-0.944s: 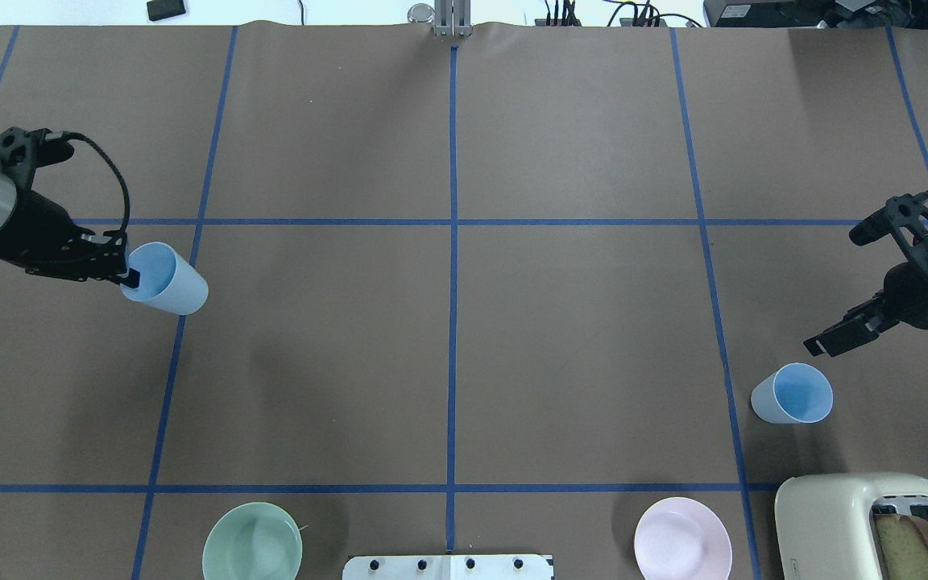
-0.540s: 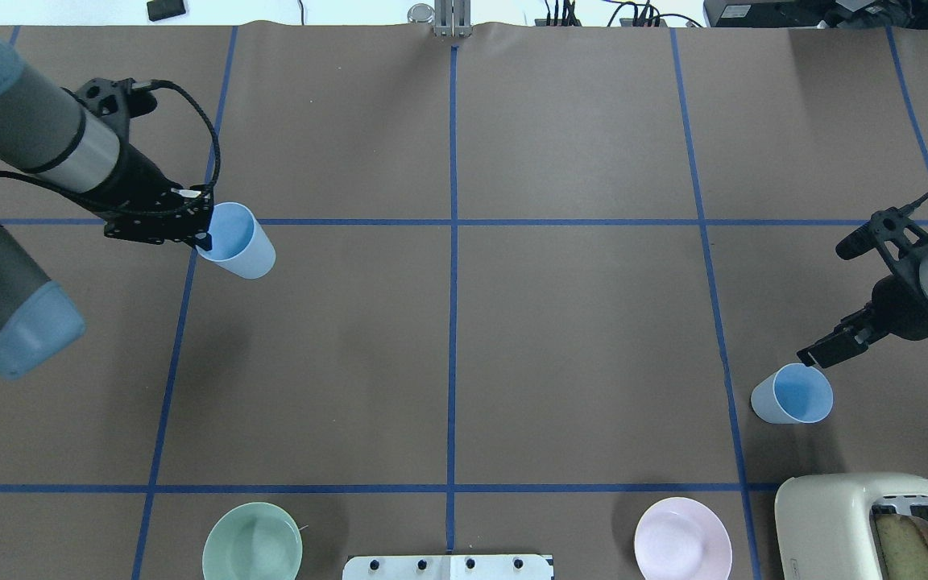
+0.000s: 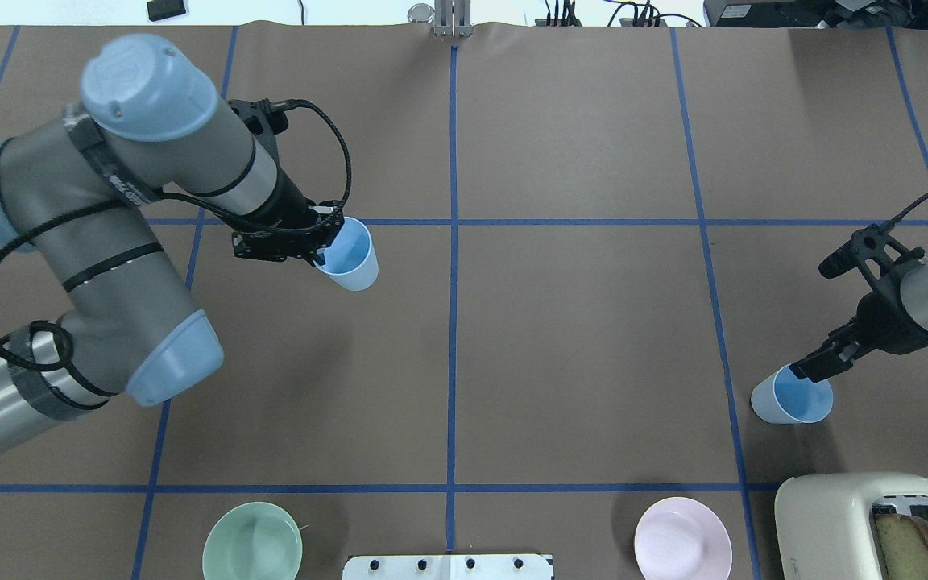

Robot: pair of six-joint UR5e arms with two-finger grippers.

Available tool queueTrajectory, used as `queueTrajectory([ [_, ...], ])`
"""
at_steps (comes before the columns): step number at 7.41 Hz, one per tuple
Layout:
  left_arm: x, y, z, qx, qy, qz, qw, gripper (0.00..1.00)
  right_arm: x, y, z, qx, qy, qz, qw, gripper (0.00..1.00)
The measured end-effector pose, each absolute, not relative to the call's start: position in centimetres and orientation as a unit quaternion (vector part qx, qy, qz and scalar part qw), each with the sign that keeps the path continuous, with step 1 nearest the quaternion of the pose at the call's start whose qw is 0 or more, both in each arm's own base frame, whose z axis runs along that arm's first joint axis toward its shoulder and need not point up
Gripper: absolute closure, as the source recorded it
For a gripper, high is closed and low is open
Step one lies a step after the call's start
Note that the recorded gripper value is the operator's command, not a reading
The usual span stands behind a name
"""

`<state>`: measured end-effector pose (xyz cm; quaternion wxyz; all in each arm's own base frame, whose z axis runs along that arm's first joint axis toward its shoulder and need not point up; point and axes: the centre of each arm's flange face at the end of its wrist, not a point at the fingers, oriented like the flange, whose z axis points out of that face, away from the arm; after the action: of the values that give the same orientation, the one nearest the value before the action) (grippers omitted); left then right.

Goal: Stack blue cups with both arms
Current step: 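Carry the blue cup centerward with the left gripper while the right grasps its cup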

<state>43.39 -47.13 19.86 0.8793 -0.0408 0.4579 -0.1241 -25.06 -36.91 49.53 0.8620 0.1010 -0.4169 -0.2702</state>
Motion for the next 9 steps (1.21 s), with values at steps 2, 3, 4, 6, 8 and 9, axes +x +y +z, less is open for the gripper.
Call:
queueTrajectory([
  [2,46.9,-46.7,17.6,-0.043,0.457,-0.133,0.878,1.00,-25.5,-36.5,49.7,0.098,-0.415,-0.276,0.861,0.16],
  [3,48.1,-46.4,16.8,-0.039,0.457,-0.135,0.878,1.00,-25.5,-36.4,49.8,0.097,-0.415,-0.277,0.861,0.15],
  [4,48.7,-46.2,16.3,-0.037,0.458,-0.136,0.878,1.00,-25.2,-36.1,49.7,0.096,-0.416,-0.278,0.860,0.14],
  [6,49.3,-45.9,16.2,-0.037,0.457,-0.135,0.879,1.00,-24.6,-35.1,49.5,0.094,-0.418,-0.281,0.858,0.19],
  [8,50.7,-45.4,16.4,-0.042,0.452,-0.128,0.882,1.00,-25.1,-34.4,49.8,0.089,-0.416,-0.290,0.858,0.38],
  [9,51.4,-45.5,16.3,-0.043,0.452,-0.127,0.882,1.00,-25.4,-34.2,49.8,0.087,-0.415,-0.293,0.857,0.42],
])
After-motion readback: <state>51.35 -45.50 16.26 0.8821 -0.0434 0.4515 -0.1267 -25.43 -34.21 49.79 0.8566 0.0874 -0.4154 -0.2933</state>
